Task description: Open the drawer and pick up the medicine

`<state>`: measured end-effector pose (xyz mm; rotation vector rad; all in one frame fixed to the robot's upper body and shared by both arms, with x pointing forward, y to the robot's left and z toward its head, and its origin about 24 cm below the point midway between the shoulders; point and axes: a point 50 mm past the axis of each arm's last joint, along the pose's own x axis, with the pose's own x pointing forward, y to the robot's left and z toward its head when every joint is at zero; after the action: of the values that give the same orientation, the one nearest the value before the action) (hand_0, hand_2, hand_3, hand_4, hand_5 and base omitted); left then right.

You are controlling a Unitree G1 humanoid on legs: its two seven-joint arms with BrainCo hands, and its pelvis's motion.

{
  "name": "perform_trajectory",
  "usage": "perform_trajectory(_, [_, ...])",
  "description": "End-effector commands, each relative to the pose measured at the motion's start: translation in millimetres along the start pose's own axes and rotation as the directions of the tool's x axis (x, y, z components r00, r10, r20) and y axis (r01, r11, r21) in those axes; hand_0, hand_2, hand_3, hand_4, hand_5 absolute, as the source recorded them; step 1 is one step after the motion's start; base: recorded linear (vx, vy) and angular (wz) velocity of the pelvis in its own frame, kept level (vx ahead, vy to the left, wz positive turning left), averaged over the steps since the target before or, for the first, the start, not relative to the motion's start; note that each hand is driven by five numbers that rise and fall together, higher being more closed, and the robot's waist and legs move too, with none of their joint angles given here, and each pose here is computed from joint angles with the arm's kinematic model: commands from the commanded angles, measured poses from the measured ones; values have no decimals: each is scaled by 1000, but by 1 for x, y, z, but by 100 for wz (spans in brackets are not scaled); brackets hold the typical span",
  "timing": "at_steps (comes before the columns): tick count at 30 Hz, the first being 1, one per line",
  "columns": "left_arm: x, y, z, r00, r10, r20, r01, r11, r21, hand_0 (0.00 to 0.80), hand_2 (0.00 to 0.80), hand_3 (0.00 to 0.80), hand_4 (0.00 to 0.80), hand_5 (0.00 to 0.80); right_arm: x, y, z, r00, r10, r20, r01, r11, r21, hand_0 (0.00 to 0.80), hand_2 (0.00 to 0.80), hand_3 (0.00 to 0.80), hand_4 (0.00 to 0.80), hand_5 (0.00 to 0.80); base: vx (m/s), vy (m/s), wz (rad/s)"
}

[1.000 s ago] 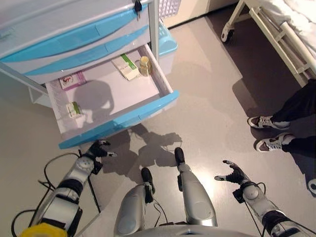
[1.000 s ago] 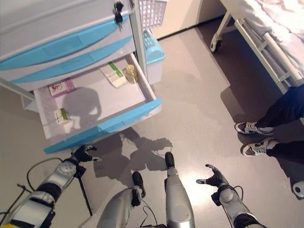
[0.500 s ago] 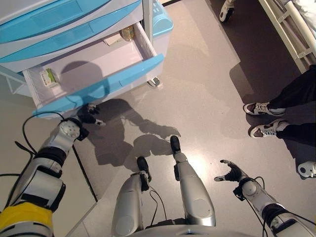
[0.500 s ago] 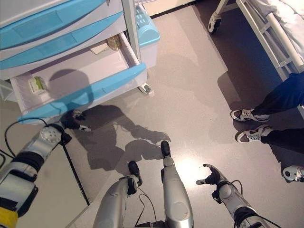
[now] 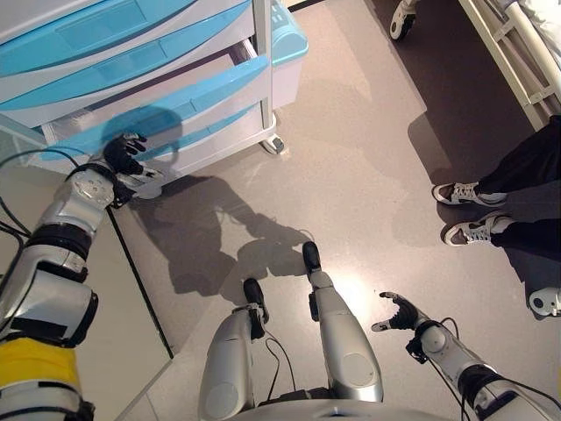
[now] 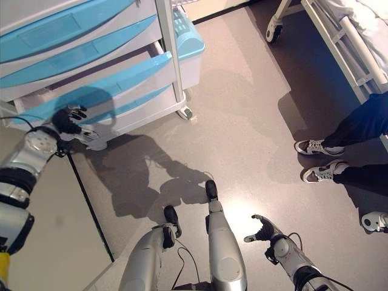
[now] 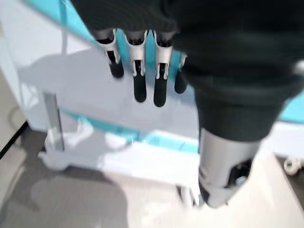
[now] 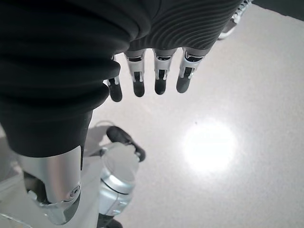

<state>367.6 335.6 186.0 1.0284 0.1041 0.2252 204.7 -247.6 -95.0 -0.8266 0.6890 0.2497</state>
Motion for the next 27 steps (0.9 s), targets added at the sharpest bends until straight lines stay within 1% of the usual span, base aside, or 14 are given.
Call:
perform_trajectory(1, [-1, 52, 11, 976, 211, 47, -211, 977, -18, 0, 0, 0, 0, 0, -9, 6, -21, 998, 8, -56, -7, 1000, 8, 0, 0, 0, 0, 0, 0, 0, 0])
perform_trajectory(3, [-1, 63, 20, 967, 244, 73, -245, 970, 8, 0, 0, 0, 0, 0, -10, 8, -22, 998, 12, -59, -11, 1000, 15, 0, 0, 0, 0, 0, -3, -25, 4])
perform_trajectory(9, [-2, 86, 30, 940, 330, 90, -330, 944, -18, 0, 0, 0, 0, 0, -11, 15, -25, 997, 32, -71, -30, 999, 24, 0, 0, 0, 0, 0, -1, -12, 3])
perform_trajectory(12, [-3, 95, 28, 925, 373, 69, -370, 928, -43, 0, 0, 0, 0, 0, -12, 17, -27, 997, 38, -75, -36, 999, 28, 0, 0, 0, 0, 0, 0, 0, 0])
perform_trajectory(14, [-2, 102, 33, 916, 394, 73, -393, 919, -26, 0, 0, 0, 0, 0, -13, 20, -28, 996, 46, -80, -44, 999, 29, 0, 0, 0, 0, 0, 0, 0, 0])
perform_trajectory(22, [2, 108, 48, 918, 388, 79, -389, 921, -4, 0, 0, 0, 0, 0, -14, 22, -30, 994, 58, -89, -54, 998, 40, 0, 0, 0, 0, 0, -1, -2, 0])
perform_trajectory(27, [3, 101, 50, 921, 377, 99, -377, 926, -23, 0, 0, 0, 0, 0, -14, 25, -30, 993, 66, -95, -62, 997, 40, 0, 0, 0, 0, 0, 0, 0, 0])
